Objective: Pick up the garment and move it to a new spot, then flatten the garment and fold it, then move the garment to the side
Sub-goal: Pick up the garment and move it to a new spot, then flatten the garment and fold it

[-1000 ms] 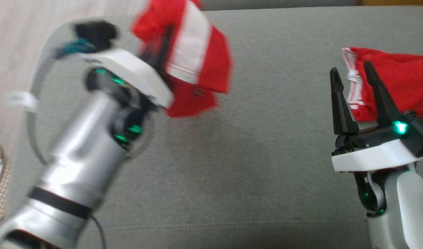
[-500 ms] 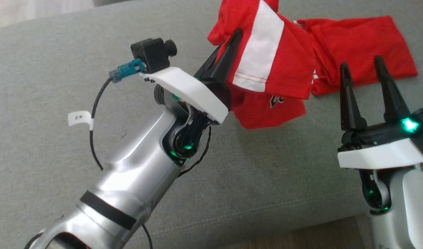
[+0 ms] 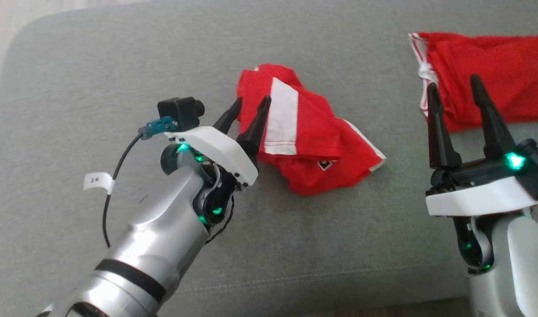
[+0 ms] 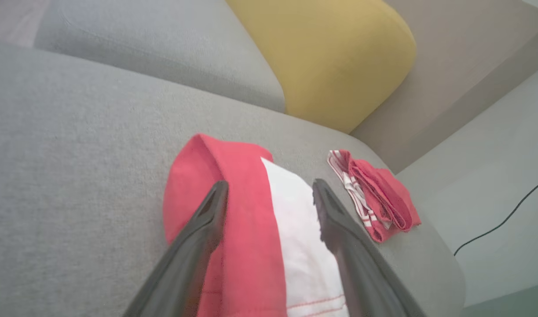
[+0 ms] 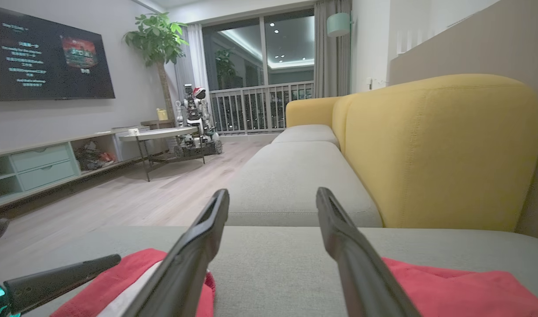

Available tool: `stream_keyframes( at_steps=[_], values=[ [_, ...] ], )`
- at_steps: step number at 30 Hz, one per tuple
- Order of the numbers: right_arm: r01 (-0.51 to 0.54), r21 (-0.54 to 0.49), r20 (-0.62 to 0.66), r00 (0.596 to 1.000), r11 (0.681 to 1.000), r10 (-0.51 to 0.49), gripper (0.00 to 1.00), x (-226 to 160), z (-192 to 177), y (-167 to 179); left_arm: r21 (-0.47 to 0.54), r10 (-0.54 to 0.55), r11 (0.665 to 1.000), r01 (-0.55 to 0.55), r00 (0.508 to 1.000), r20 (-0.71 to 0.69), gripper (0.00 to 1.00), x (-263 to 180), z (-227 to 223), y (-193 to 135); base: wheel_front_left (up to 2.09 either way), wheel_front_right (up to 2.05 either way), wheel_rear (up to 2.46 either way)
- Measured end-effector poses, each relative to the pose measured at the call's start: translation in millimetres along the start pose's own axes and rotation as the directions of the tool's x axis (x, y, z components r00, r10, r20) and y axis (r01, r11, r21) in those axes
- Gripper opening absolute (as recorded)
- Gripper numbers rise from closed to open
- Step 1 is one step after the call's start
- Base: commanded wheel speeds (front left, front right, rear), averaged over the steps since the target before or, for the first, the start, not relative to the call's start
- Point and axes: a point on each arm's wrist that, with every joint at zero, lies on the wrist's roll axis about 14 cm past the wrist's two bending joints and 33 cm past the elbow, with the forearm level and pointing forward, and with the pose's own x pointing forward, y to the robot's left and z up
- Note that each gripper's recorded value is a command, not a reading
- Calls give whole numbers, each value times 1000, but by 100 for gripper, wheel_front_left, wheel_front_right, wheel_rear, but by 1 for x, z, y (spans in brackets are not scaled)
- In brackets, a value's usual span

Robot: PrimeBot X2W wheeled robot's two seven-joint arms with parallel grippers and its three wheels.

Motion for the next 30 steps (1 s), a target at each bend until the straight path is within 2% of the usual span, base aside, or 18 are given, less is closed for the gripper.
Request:
stream_keyframes(
  at_steps=[4,8,10,14,18,24,30],
  values=[
    [-49,17,16,999,999,49,100,5,4,19,43,18,999,-23,995,101,100,-11,34,5,0,0,0],
    [-97,23,29,995,995,97,100,4,11,37,157,45,984,-87,966,255,100,-35,87,13,0,0,0],
    [-107,25,24,994,994,107,100,1,10,41,190,68,974,-124,959,277,100,-46,92,20,0,0,0],
    [-145,35,-39,988,989,147,100,-18,-5,57,235,204,934,-271,940,274,100,-108,64,60,0,0,0],
    [-175,44,-95,979,984,179,100,-36,-19,70,259,307,892,-370,917,254,100,-167,28,79,0,0,0],
    [-207,51,-92,973,977,211,100,-48,-18,82,214,368,861,-462,855,365,100,-222,34,76,0,0,0],
    [-257,43,-118,958,965,261,100,-49,-25,99,208,367,855,-475,837,406,100,-237,32,67,0,0,0]
  ],
)
